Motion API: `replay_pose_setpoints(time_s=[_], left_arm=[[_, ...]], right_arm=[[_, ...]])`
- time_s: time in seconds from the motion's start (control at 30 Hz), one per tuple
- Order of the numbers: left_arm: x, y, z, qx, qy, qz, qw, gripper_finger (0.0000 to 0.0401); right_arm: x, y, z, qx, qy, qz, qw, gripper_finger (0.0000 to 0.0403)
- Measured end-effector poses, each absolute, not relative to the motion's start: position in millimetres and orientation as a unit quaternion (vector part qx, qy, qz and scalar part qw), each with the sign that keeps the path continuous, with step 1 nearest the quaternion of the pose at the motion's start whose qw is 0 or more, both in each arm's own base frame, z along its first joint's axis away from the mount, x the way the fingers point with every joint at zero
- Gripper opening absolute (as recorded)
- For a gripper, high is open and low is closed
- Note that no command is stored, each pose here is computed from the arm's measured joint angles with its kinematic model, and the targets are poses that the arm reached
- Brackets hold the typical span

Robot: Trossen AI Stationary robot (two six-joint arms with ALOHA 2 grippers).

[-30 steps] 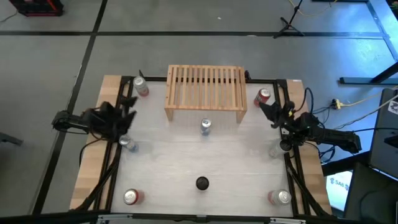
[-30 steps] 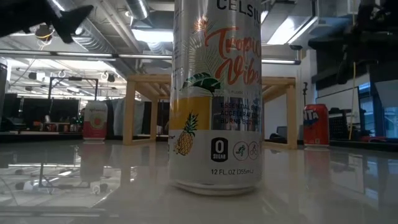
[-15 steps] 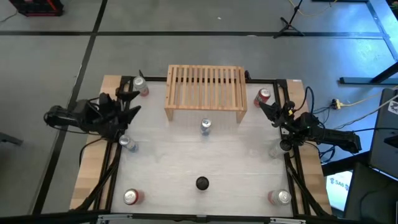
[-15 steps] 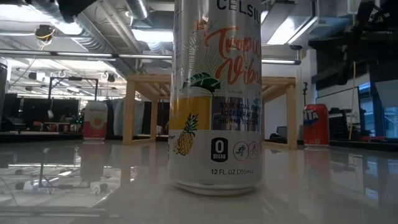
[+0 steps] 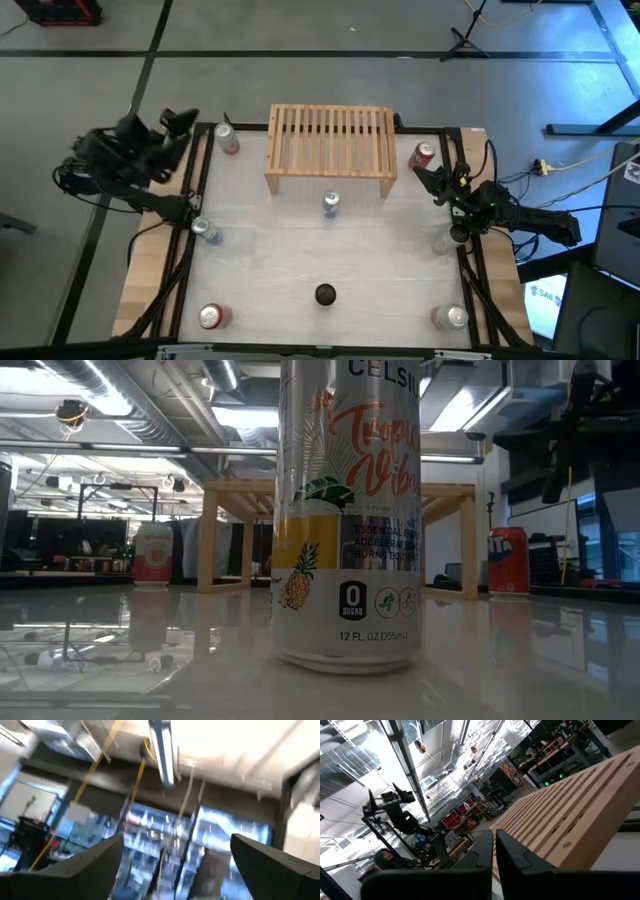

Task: Place canned beverage on shelf
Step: Put the top pink soda can on the shelf

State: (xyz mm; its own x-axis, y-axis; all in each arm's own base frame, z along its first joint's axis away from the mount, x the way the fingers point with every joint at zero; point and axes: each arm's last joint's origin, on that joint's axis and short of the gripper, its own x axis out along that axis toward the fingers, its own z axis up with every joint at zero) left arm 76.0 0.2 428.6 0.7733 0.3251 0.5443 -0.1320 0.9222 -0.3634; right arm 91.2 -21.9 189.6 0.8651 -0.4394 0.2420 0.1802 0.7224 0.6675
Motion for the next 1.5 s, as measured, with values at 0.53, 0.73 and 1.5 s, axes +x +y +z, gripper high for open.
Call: replay_pose_setpoints(time_s=[0.53, 0.73, 1.5], left_arm=[[75, 7, 426, -0.198, -0.290, 0.245, 0.904, 0.0361], [90, 4, 424, -0.182, -0.270, 0.249, 0.912, 0.0361], [127, 35, 477, -0.082, -0.098, 0.596, 0.792, 0.0361]], right_arm=[[91, -22, 189, 0.332, -0.195, -0.175, 0.906, 0.0012], [91, -22, 189, 0.332, -0.194, -0.180, 0.905, 0.0012], [93, -23, 179, 0.317, -0.144, -0.204, 0.915, 0.0012]])
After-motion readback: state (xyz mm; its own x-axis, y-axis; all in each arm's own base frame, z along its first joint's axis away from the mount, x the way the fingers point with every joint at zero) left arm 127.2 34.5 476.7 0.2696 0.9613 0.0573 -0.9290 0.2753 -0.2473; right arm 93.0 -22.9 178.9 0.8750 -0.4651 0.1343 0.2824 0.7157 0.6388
